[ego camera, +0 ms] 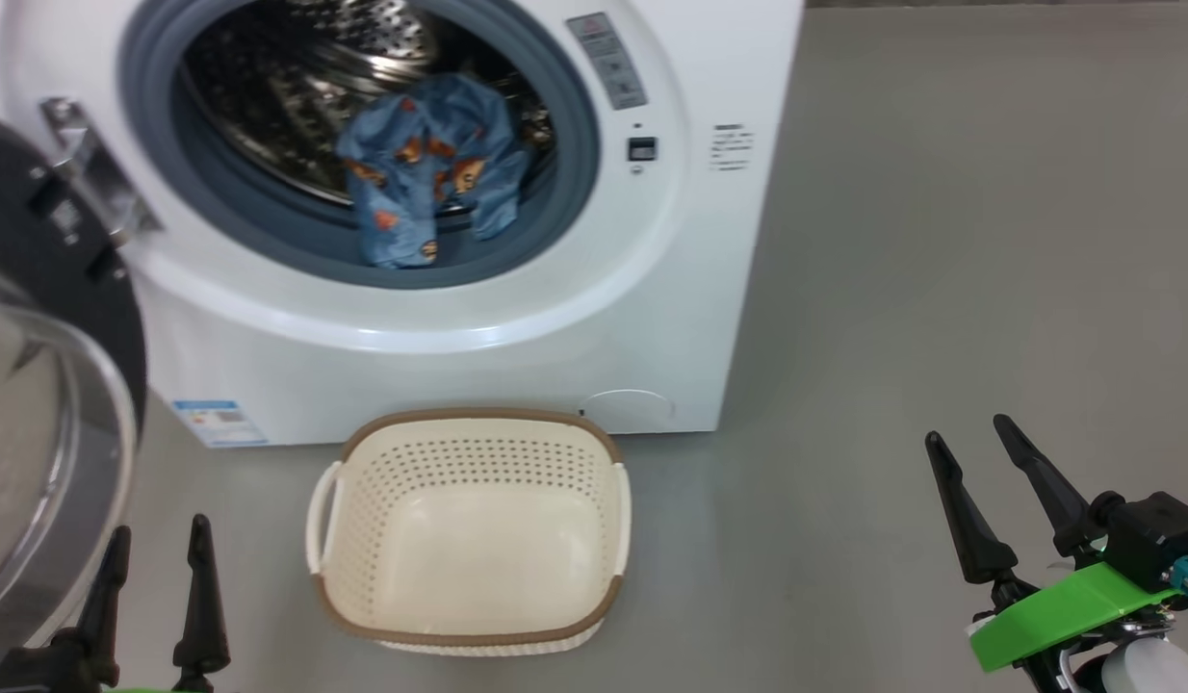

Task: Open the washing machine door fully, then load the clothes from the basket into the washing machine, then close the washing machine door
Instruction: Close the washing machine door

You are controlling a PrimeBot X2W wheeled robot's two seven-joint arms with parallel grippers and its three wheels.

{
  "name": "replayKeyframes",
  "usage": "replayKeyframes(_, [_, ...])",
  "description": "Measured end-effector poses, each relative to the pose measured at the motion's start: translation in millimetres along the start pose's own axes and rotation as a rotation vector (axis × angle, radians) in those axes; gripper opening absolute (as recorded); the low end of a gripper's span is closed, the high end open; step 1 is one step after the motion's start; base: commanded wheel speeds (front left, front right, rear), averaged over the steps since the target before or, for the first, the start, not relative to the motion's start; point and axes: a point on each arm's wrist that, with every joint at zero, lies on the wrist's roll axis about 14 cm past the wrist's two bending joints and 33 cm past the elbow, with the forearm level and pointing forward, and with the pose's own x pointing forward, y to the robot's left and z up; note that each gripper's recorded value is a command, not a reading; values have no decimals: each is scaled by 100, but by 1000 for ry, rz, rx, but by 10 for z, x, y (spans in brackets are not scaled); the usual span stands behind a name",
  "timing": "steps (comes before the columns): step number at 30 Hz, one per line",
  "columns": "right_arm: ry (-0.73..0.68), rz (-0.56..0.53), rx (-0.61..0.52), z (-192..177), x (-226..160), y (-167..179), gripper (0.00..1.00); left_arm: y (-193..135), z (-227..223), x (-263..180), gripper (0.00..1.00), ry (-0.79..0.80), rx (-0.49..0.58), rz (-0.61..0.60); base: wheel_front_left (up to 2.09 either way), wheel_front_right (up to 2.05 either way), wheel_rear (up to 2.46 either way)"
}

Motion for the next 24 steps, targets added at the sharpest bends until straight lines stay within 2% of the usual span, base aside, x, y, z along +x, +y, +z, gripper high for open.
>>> replayKeyframes(24, [59,372,-1,-235,584,1127,100,1009,8,-1011,100,-11,-52,376,0,0,0])
